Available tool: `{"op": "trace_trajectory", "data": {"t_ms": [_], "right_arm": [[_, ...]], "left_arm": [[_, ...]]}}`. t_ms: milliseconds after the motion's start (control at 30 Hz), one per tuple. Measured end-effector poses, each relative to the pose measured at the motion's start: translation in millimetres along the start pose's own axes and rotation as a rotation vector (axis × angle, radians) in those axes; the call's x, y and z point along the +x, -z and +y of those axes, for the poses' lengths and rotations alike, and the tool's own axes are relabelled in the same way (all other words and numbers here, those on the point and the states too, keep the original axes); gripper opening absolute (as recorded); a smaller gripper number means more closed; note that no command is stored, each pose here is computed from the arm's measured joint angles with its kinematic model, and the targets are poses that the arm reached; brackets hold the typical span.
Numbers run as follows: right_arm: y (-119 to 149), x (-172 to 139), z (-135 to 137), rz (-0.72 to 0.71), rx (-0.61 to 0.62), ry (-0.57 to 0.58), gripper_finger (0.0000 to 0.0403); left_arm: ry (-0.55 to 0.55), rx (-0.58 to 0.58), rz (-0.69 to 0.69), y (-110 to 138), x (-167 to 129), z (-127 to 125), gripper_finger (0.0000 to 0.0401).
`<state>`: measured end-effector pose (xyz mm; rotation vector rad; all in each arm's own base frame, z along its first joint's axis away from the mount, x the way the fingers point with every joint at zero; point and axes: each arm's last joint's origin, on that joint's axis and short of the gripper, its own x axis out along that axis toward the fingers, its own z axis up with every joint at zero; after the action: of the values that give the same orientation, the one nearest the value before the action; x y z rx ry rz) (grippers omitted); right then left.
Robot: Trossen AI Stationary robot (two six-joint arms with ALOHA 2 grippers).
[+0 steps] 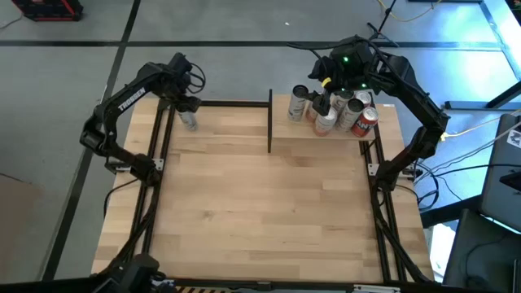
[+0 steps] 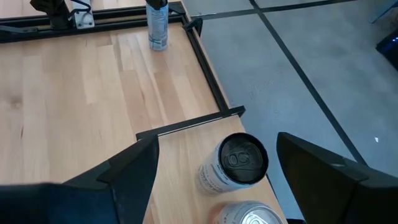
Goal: Place canned beverage on shelf
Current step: Put the white blue soda can on the shelf aligned with the other white blue soda can
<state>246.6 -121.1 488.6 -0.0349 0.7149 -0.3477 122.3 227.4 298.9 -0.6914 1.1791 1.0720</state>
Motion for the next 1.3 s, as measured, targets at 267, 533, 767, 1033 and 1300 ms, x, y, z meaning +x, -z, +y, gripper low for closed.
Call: {"op": "trace_trajectory", "data": {"t_ms": [267,533,767,1033,1300], "right_arm": [[0.0,0.0,0.0,0.000,0.000,0.000,0.0312],[-0.1,3.8,-0.1,0.010,0.009,-0.002,0.0312],[3.3,16.7,3.0,0.083,0.044,-0.045,0.0312],[13.4,26.7,51.9,0.095,-0.040,-0.298,0.0312],[52.2,31.2,112.6,0.153,-0.100,-0.362,0.0312]], "left_arm": [[-0.016,0.013,0.080,-7.3,20.7,-3.1,0.0339],[0.020,0.038,0.172,-4.8,29.5,-5.2,0.0276],[0.065,0.053,0.228,2.7,24.0,-10.4,0.0217],[0.125,0.159,0.255,34.2,-46.6,-57.4,0.0217],[0.231,0.191,0.160,82.6,-101.6,-129.8,0.0217]]}}
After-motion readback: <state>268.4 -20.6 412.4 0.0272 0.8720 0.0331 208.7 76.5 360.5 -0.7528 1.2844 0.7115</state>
